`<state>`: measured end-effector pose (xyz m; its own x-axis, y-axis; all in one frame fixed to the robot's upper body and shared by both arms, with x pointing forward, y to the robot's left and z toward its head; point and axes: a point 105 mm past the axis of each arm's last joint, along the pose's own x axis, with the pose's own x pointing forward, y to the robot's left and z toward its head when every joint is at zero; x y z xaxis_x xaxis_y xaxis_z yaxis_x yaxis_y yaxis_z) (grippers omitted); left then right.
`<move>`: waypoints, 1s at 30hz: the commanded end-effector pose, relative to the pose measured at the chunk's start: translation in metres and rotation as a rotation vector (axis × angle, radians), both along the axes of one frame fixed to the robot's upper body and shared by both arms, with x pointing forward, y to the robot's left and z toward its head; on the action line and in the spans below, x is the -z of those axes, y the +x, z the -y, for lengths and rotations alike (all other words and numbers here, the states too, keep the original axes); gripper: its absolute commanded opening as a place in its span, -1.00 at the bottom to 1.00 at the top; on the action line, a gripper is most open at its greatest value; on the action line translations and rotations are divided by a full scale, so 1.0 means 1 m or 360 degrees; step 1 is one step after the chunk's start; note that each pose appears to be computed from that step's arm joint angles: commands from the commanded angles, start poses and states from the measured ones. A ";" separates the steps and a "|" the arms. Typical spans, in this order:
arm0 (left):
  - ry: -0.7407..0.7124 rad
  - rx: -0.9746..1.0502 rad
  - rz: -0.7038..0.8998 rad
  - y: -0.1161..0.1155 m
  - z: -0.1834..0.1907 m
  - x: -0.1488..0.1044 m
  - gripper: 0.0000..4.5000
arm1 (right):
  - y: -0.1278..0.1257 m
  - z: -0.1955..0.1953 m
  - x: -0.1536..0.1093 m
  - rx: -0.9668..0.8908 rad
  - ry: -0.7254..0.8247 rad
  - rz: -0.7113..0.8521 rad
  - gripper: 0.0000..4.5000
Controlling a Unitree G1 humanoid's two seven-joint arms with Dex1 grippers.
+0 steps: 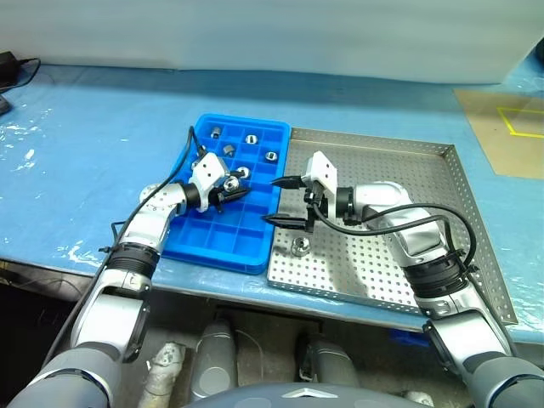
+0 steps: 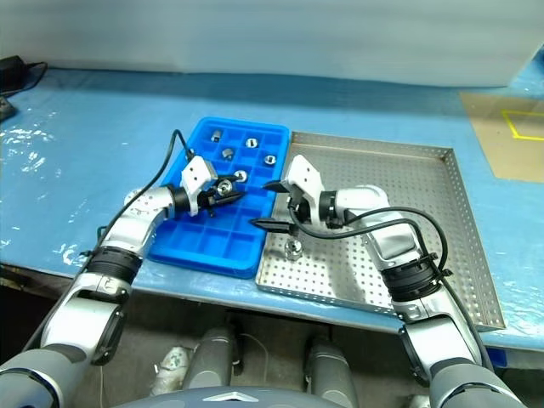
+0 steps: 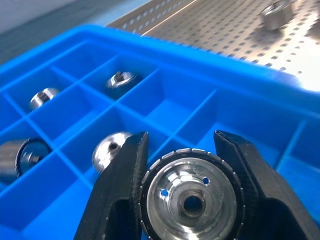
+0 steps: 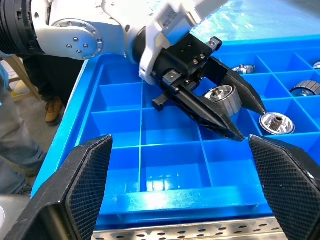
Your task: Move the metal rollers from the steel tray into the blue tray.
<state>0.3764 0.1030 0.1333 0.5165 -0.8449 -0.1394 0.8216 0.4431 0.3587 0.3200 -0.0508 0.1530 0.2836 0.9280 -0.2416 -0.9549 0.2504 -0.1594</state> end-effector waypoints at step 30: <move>0.0063 -0.0011 -0.0108 -0.031 -0.030 0.007 -0.22 | -0.002 0.006 -0.006 0.0057 0.0016 0.0049 1.00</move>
<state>0.3419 0.1370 0.1152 0.4993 -0.8305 -0.2468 0.8551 0.4264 0.2949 0.3193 -0.0610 0.1480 0.3348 0.9088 -0.2491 -0.9408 0.3074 -0.1430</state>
